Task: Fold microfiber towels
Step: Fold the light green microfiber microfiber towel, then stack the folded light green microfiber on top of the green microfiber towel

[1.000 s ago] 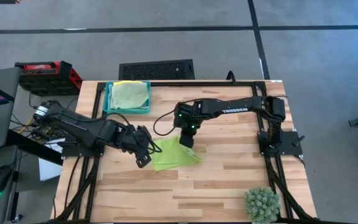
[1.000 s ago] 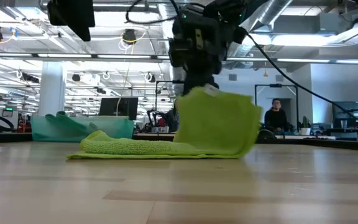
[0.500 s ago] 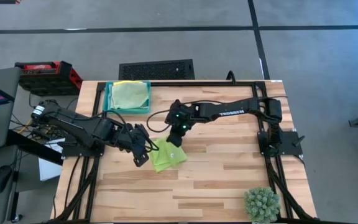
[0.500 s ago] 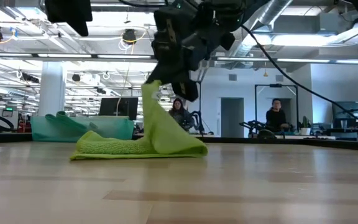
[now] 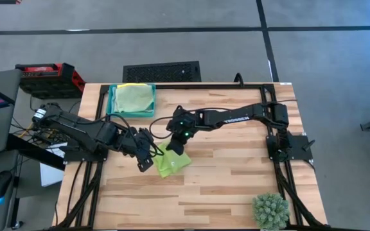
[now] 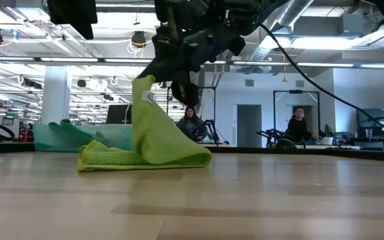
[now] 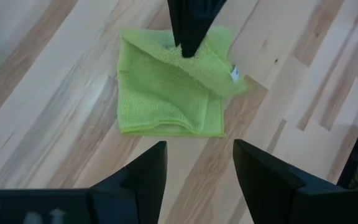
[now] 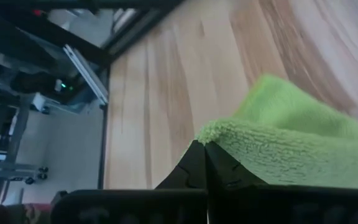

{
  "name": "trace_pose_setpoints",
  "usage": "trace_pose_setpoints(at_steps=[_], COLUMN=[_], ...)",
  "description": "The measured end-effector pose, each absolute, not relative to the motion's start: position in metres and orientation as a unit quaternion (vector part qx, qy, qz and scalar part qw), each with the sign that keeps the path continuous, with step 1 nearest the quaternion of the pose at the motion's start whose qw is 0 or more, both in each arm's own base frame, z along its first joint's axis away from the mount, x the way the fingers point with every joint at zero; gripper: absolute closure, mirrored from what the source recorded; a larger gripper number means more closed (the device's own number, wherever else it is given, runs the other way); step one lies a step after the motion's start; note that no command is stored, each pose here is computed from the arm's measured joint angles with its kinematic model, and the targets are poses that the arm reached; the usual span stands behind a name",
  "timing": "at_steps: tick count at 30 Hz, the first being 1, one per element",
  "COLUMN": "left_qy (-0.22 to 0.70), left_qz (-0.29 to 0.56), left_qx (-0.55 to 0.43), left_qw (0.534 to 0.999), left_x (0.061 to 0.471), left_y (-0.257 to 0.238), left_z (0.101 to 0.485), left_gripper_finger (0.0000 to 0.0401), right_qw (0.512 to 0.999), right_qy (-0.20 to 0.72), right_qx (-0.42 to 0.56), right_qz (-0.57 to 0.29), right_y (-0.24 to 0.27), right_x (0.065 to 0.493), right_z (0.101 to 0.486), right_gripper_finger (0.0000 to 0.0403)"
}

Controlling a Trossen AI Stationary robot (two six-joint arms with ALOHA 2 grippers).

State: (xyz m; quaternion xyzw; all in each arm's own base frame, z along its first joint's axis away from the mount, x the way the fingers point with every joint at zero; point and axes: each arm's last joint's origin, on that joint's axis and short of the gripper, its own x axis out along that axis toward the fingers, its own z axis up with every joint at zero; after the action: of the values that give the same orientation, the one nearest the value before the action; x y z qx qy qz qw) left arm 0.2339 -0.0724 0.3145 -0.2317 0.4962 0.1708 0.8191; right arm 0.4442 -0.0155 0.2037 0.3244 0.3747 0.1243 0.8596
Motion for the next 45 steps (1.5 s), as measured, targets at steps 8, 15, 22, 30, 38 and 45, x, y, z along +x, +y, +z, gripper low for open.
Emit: trace_pose_setpoints(at_steps=[8, 15, 22, 30, 38, 45], left_qy=[0.495, 0.494, 0.495, 0.494, 0.495, 0.495], left_qz=[0.172, 0.172, 0.174, 0.174, 0.174, 0.174], left_qx=[-0.235, -0.238, -0.247, -0.248, -0.248, -0.248], left_qw=[0.819, 0.818, 0.815, 0.815, 0.814, 0.815], left_x=[0.234, 0.234, 0.234, 0.234, 0.234, 0.234], left_y=[-0.072, -0.073, -0.073, -0.073, -0.073, -0.073], left_z=[0.315, 0.315, 0.315, 0.315, 0.315, 0.315], left_gripper_finger=[0.0225, 0.0225, 0.0225, 0.0225, 0.0225, 0.0225], right_qw=[0.877, 0.880, 0.887, 0.889, 0.888, 0.886], right_qy=[0.336, 0.334, 0.332, 0.331, 0.334, 0.335], right_qx=[0.315, 0.307, 0.284, 0.281, 0.278, 0.281], right_qz=[0.138, 0.140, 0.148, 0.142, 0.150, 0.152], right_y=[-0.015, -0.016, -0.010, -0.009, 0.000, 0.001], right_x=[0.450, 0.450, 0.450, 0.450, 0.450, 0.450], right_z=[0.211, 0.211, 0.210, 0.210, 0.210, 0.210], right_gripper_finger=[0.0400, 0.0394, 0.0366, 0.0331, 0.0239, 0.0161])
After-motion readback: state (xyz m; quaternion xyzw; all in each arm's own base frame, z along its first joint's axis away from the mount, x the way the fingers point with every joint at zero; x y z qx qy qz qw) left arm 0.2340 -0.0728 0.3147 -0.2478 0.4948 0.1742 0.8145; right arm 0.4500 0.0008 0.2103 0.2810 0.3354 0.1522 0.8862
